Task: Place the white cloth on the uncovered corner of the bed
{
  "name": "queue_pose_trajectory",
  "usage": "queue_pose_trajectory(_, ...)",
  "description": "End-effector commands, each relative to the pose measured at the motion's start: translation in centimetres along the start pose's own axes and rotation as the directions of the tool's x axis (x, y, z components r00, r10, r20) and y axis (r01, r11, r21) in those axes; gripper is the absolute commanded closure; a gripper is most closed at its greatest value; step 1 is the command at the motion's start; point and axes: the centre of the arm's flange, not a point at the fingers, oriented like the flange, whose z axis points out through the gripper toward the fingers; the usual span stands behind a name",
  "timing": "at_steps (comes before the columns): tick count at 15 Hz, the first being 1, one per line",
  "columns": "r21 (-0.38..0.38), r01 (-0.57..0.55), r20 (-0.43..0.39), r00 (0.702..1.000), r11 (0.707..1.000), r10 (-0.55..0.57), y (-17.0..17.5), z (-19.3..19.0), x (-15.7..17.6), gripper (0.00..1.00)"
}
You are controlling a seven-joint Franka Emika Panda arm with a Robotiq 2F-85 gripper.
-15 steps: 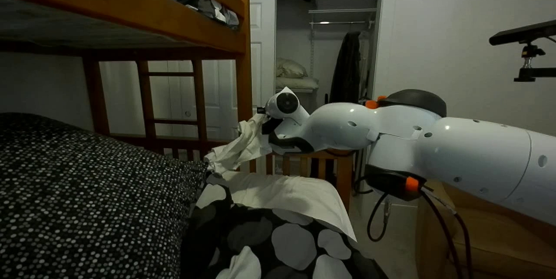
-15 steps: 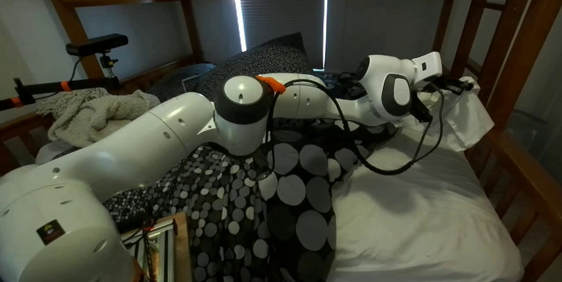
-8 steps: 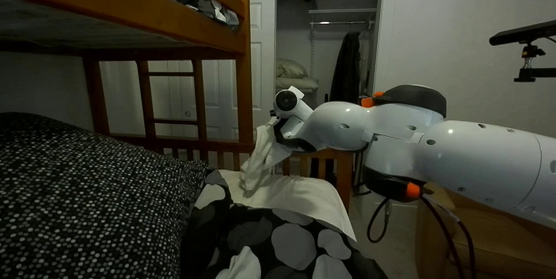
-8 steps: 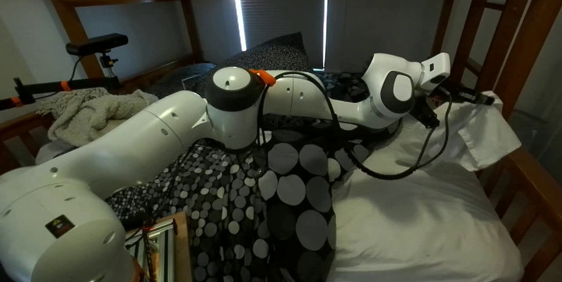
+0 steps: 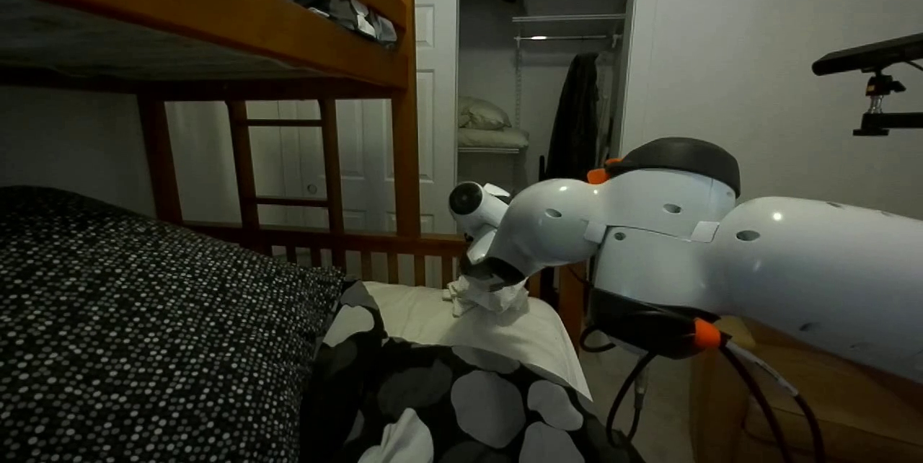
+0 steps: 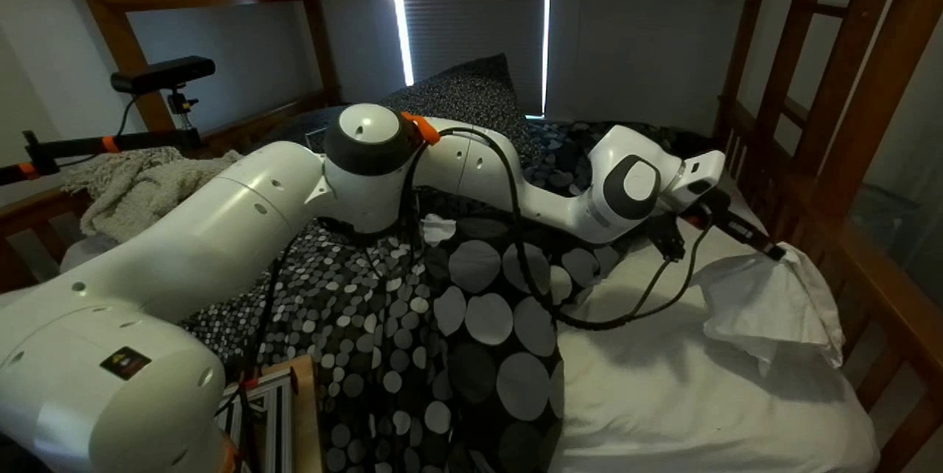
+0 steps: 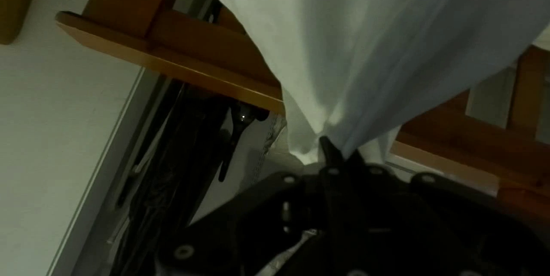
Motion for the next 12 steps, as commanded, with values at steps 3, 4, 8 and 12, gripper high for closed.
queue_pose_trajectory(3,0.008,-0.026,-0.051,0.998,1.000,0.027,0.5,-0.1,1.3,0.64)
queue_pose_trajectory(4,0.034,-0.038,-0.082,0.996,0.999,0.041,1.1,-0.5,2.3,0.55)
queue_pose_trajectory(8,0.252,-0.004,-0.254,0.965,0.968,0.070,0.4,-4.0,6.8,0.26)
queue_pose_trajectory(12,0.314,0.020,-0.324,0.942,0.949,0.087,-0.7,-5.9,7.9,0.20)
